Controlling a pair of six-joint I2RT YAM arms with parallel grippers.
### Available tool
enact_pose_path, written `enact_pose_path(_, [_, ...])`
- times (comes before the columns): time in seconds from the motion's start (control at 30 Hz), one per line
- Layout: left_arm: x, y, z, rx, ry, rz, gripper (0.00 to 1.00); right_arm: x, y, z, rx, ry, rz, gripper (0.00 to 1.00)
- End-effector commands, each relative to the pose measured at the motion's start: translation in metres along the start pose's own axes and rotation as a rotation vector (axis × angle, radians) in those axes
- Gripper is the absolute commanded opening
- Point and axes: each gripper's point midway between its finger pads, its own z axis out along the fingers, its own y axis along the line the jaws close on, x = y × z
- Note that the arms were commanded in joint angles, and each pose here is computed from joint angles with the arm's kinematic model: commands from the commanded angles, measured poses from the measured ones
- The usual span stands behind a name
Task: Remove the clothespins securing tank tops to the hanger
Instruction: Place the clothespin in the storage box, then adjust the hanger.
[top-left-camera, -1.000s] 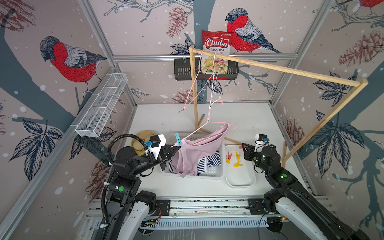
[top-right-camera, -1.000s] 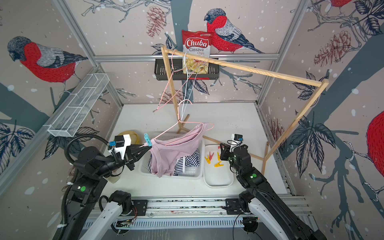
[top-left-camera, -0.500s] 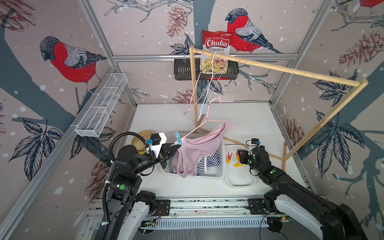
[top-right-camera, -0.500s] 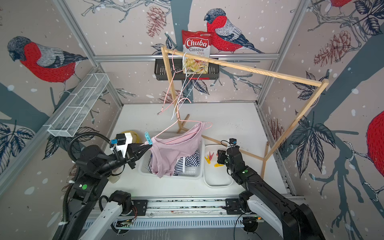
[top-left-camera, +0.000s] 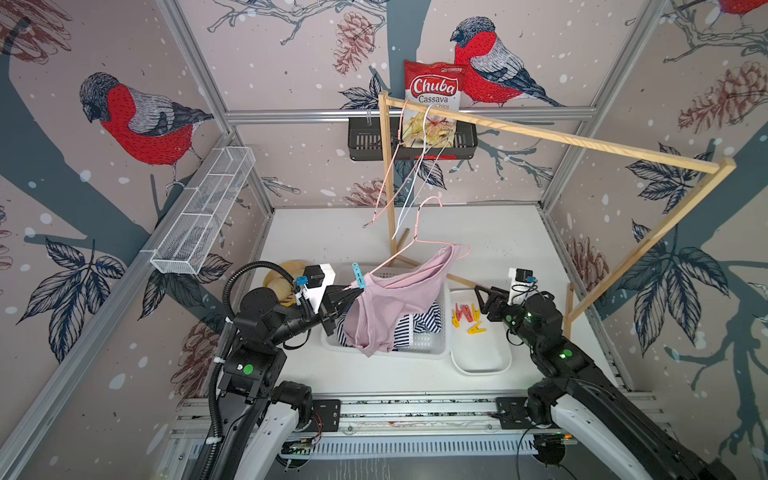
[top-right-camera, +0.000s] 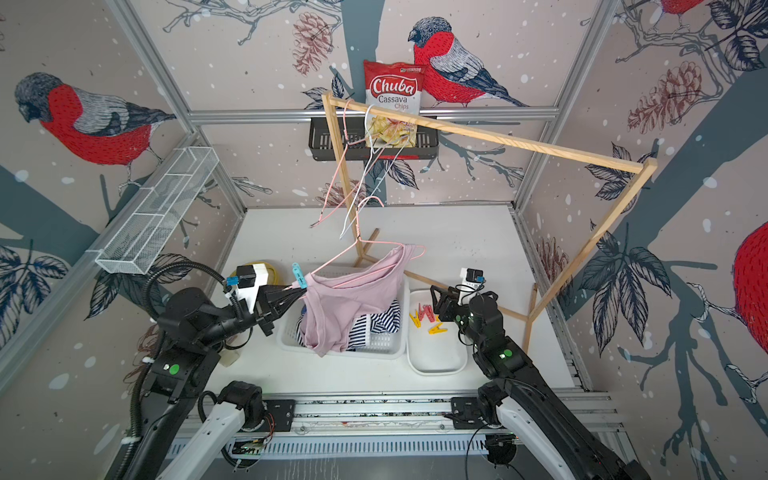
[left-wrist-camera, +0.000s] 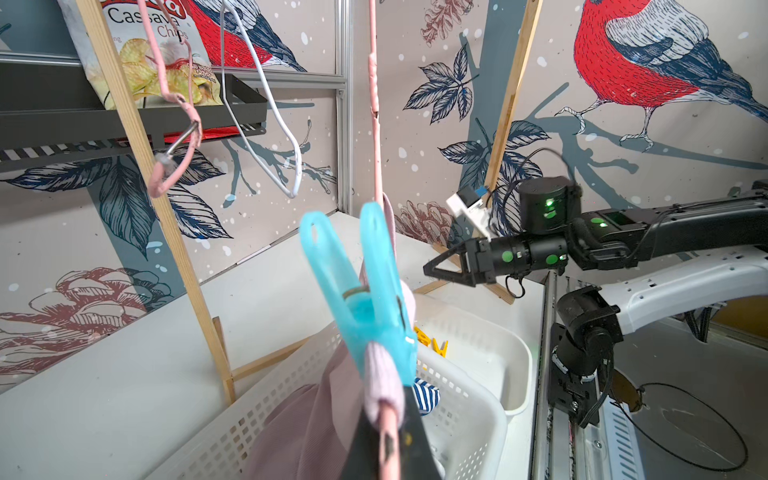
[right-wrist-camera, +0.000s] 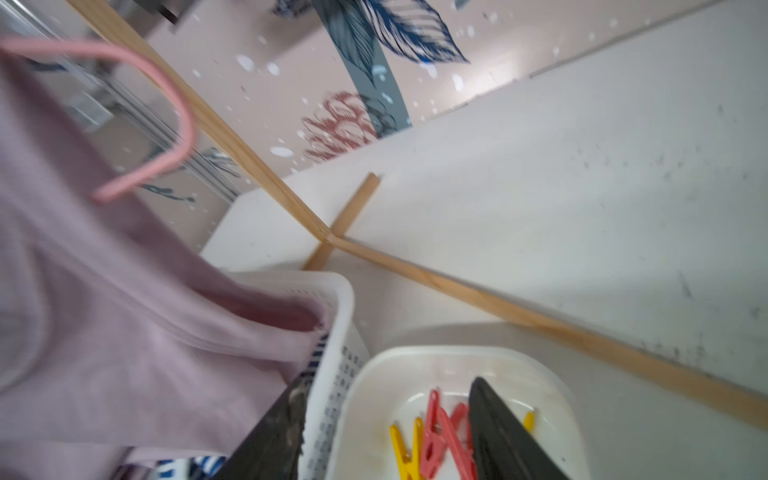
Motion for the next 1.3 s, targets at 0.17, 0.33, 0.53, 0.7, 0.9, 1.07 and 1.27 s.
enact_pose_path(0.17, [-0.007,-0.004,0.013,0.118,-0.021,0.023,0.0,-0.104,0.114,-0.038,-0.365,-0.157,-0.285,0.65])
enact_pose_path(0.33, [-0.014,0.002,0.02,0.124,-0.036,0.046,0.0,-0.147,0.167,-0.037,-0.511,-0.149,-0.377,0.67])
enact_pose_path(0.53, [-0.03,0.006,0.034,0.121,-0.075,0.083,0.0,-0.164,0.202,-0.004,-0.493,-0.165,-0.421,0.66])
enact_pose_path(0.7, [-0.032,0.006,0.049,0.148,-0.051,0.106,0.0,-0.165,0.217,0.012,-0.496,-0.216,-0.449,0.68])
enact_pose_path(0.9, [-0.027,0.005,0.053,0.169,-0.022,0.113,0.0,-0.166,0.217,0.019,-0.458,-0.224,-0.443,0.66])
enact_pose_path(1.07, [-0.022,0.004,0.049,0.158,-0.023,0.114,0.0,-0.169,0.216,0.019,-0.458,-0.248,-0.418,0.6])
enact_pose_path(1.27, [-0.02,0.004,0.046,0.141,-0.021,0.109,0.0,-0.173,0.224,0.016,-0.501,-0.277,-0.377,0.52])
